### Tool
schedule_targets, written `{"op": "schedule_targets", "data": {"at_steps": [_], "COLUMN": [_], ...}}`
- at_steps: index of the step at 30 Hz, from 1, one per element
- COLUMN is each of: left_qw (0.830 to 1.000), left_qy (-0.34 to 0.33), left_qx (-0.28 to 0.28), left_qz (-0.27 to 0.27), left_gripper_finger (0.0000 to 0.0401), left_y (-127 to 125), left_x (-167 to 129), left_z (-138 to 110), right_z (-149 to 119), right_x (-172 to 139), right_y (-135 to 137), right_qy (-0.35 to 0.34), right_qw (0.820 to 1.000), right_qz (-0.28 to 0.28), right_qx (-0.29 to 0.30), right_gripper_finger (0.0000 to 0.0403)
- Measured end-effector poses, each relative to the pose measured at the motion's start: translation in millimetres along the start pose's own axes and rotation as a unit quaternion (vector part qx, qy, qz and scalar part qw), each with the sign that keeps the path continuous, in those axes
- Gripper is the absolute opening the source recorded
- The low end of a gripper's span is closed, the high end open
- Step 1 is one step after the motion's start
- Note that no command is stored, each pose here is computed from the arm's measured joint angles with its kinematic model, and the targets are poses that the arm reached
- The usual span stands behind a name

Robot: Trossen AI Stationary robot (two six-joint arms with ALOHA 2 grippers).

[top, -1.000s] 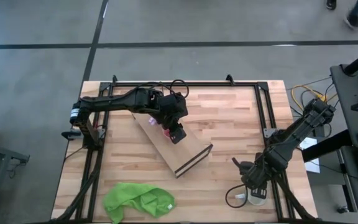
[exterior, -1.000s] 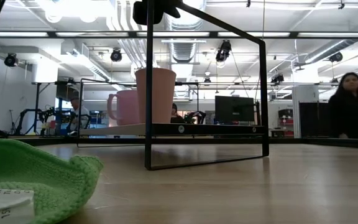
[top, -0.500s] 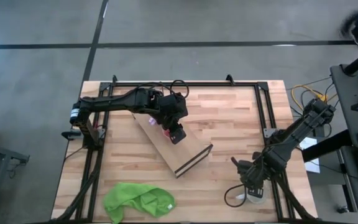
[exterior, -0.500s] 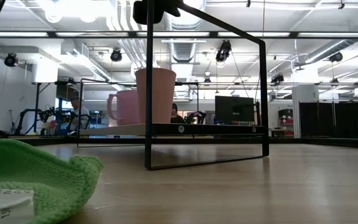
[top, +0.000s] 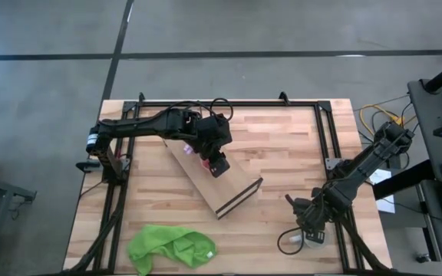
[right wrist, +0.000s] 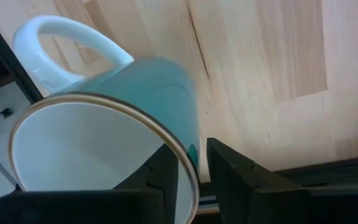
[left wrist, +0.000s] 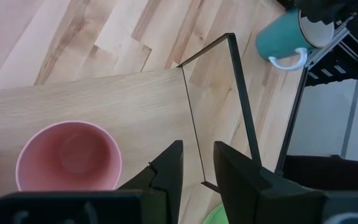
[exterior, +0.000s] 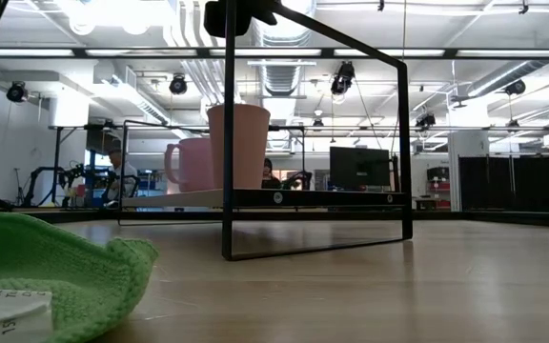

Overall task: Stack small to large cups/mugs on shelf
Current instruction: Put the blue mug on the shelf

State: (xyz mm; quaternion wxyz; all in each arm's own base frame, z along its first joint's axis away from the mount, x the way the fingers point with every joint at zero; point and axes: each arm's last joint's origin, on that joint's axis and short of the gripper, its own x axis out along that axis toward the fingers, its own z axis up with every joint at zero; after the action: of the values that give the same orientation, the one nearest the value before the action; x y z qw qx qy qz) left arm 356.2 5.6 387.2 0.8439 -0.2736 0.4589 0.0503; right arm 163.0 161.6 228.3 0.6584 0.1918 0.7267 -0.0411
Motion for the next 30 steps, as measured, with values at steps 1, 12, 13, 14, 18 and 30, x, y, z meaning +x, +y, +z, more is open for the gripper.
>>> {"op": "schedule_targets", "data": {"at_steps": [1,12,13,14,18,30], "left_qw": [1.0,1.0,1.0,1.0,1.0,1.0], "left_qy": [0.0,0.001,0.001,0.001,0.002,0.003], "left_qx": [0.0,0.004,0.004,0.004,0.004,0.003], "left_qz": [0.0,0.0,0.0,0.0,0.0,0.001], "left_gripper_finger": [0.0075,0.0075,0.0075,0.0075,0.0075,0.0075], "left_y": [0,0,0,0,0,0], "left_x": [0,0,0,0,0,0], "left_z": [0,0,0,0,0,-1], "right_z": [0,0,0,0,-1,-8], "right_x": [0,0,0,0,-5,-63], "right_y": [0,0,0,0,-1,9], "right_qy": [0.0,0.0,0.0,-0.001,0.0,-0.017], "right_qw": [1.0,1.0,1.0,1.0,1.0,0.999], "right_qz": [0.0,0.0,0.0,0.001,-0.003,-0.013], "right_qx": [0.0,0.003,0.005,0.009,0.029,0.04], "right_gripper_finger": [0.0073,0.0018,0.0017,0.0017,0.0016,0.0014]}}
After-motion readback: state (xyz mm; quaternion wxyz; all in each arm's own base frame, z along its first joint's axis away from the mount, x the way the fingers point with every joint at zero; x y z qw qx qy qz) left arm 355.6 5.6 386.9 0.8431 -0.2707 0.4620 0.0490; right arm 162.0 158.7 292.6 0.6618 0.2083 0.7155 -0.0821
